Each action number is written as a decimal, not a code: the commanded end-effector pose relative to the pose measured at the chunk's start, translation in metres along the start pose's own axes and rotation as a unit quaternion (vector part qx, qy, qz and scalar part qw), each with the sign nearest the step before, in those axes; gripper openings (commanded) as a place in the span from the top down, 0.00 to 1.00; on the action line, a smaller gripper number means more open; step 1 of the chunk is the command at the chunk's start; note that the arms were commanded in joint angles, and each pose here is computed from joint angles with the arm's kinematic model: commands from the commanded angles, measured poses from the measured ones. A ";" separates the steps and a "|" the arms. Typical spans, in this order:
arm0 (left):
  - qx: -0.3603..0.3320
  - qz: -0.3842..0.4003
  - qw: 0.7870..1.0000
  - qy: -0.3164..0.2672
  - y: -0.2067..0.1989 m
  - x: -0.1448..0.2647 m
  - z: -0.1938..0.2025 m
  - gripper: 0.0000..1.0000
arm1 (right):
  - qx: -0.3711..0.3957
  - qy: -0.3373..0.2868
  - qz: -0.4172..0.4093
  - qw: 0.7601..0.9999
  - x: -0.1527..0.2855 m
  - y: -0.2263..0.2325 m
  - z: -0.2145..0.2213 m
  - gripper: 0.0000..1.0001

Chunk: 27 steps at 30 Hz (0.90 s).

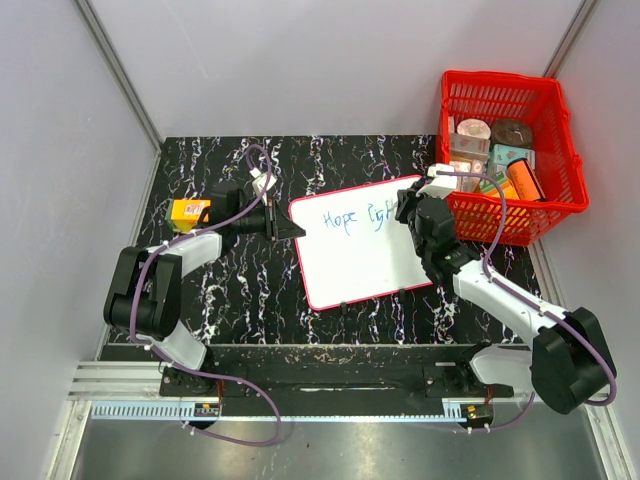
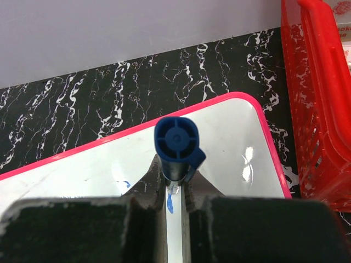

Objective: Write a sentence on the whiteboard
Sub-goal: Write on the whiteboard with the whiteboard.

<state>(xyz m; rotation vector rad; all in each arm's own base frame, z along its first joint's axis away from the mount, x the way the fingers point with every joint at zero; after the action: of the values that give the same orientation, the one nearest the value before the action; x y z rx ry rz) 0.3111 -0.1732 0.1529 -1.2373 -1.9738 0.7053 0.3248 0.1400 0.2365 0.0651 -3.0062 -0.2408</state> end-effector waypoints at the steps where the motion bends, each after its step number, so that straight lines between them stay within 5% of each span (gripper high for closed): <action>1: -0.073 -0.062 0.995 -0.006 0.024 -0.009 0.002 1.00 | -0.001 -0.027 0.024 0.999 -0.005 -0.004 -0.020 1.00; 27: -0.072 -0.063 0.995 -0.005 0.025 -0.010 0.003 1.00 | -0.004 0.017 0.013 1.000 0.008 -0.013 0.014 1.00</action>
<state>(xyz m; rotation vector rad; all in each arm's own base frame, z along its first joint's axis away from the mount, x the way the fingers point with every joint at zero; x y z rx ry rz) 0.3112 -0.1732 0.1528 -1.2352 -1.9744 0.7054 0.3204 0.1336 0.2298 0.0380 -2.9976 -0.2515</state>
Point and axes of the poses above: each gripper's point midway between its finger pads, its own x axis back along the fingers, its own y axis along the line the jaws close on, z = x × y, the point moved 6 cm from there along x, back along the fingers, and after that the axes turned 7 degrees about x, right-handed, at the moved point
